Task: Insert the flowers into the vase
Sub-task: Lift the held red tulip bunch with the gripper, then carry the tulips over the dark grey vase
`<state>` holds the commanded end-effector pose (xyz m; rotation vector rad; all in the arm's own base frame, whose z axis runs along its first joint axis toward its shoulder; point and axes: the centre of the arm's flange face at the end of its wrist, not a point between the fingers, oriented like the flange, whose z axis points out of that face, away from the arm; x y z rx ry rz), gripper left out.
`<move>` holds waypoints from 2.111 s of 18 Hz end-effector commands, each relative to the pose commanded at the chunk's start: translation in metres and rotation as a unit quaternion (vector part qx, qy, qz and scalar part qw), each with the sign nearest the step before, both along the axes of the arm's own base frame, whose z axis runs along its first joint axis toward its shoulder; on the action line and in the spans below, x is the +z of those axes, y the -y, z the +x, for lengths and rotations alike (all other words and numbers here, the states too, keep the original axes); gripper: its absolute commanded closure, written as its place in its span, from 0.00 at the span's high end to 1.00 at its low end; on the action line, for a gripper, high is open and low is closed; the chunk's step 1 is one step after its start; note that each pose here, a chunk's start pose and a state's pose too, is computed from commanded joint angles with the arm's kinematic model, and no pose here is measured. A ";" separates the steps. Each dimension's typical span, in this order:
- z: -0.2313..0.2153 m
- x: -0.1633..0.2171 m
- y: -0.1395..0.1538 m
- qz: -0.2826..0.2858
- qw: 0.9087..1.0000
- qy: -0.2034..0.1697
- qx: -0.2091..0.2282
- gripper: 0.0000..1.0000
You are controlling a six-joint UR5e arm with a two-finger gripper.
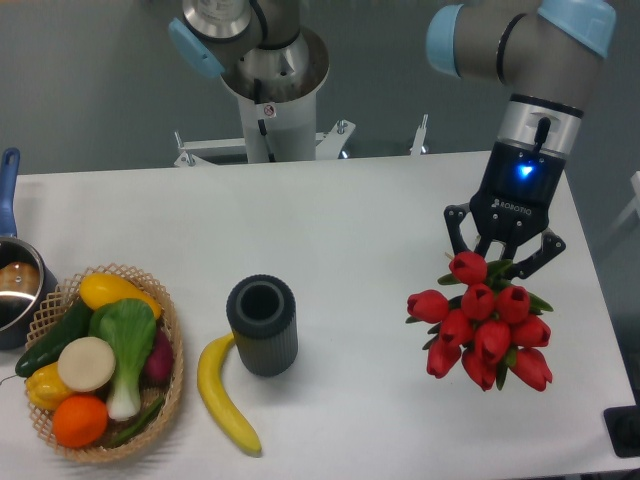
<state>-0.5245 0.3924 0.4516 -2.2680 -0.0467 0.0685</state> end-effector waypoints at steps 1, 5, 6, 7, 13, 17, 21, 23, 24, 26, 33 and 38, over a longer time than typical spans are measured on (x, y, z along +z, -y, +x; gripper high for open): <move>0.001 0.000 -0.001 0.000 1.000 -0.001 -0.001 0.26; 0.000 0.005 -0.006 0.003 1.000 -0.005 -0.005 0.26; 0.000 0.004 -0.006 0.003 1.000 -0.006 -0.006 0.26; 0.000 0.002 -0.006 0.002 1.000 -0.005 -0.007 0.26; 0.029 0.008 -0.037 0.043 0.998 0.007 -0.053 0.26; 0.060 0.006 -0.060 0.108 0.988 0.031 -0.110 0.26; 0.092 0.008 -0.087 0.161 0.971 0.036 -0.175 0.26; 0.107 0.005 -0.096 0.190 0.960 0.053 -0.201 0.26; 0.113 0.007 -0.097 0.216 0.950 0.053 -0.219 0.26; 0.126 0.000 -0.102 0.232 0.941 0.059 -0.238 0.26; 0.163 -0.022 -0.091 0.283 0.917 0.069 -0.272 0.26; 0.175 -0.029 -0.085 0.297 0.911 0.088 -0.272 0.27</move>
